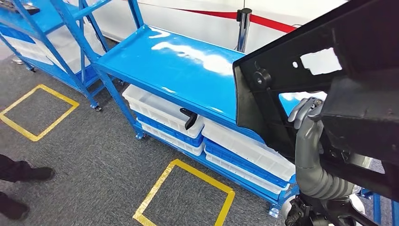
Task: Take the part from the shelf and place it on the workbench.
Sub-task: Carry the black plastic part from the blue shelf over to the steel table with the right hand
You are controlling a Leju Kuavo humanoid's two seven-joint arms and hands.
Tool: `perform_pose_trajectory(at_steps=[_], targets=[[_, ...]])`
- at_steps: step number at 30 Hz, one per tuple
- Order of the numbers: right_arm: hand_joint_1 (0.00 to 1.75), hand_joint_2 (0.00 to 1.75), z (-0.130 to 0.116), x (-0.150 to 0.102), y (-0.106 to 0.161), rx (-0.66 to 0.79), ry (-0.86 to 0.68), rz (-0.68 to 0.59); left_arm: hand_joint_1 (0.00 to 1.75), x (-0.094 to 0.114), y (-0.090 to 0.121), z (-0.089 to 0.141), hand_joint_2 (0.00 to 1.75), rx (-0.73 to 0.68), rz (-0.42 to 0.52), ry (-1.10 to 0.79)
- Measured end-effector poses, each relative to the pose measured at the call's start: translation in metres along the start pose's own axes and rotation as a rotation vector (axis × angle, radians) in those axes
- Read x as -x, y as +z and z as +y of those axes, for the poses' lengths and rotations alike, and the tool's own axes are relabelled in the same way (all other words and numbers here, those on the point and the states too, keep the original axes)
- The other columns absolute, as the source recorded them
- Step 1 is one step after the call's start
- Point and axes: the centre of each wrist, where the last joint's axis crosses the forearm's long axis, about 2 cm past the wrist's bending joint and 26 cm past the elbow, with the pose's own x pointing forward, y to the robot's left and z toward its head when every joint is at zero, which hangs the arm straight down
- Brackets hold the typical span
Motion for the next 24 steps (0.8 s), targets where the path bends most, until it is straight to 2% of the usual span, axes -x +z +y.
perform_pose_trajectory(at_steps=[5, 11, 24], targets=[[1.75, 1.75, -0.0005, 0.0002, 0.0006, 0.003, 0.0, 0.004, 0.0, -0.0084, -0.0025, 0.0031, 1.75, -0.006, -0.011, 0.0], [1.75, 1.75, -0.0008, 0.0004, 0.0001, 0.005, -0.006, 0.008, 0.0, -0.0037, -0.0009, 0.0002, 1.75, -0.002, 0.029, -0.003], [1.75, 1.75, -0.0016, 0.0011, 0.0013, 0.01, -0.004, 0.009, 0.0, -0.0048, -0.0009, -0.0019, 1.75, 0.005, 0.03, -0.023]])
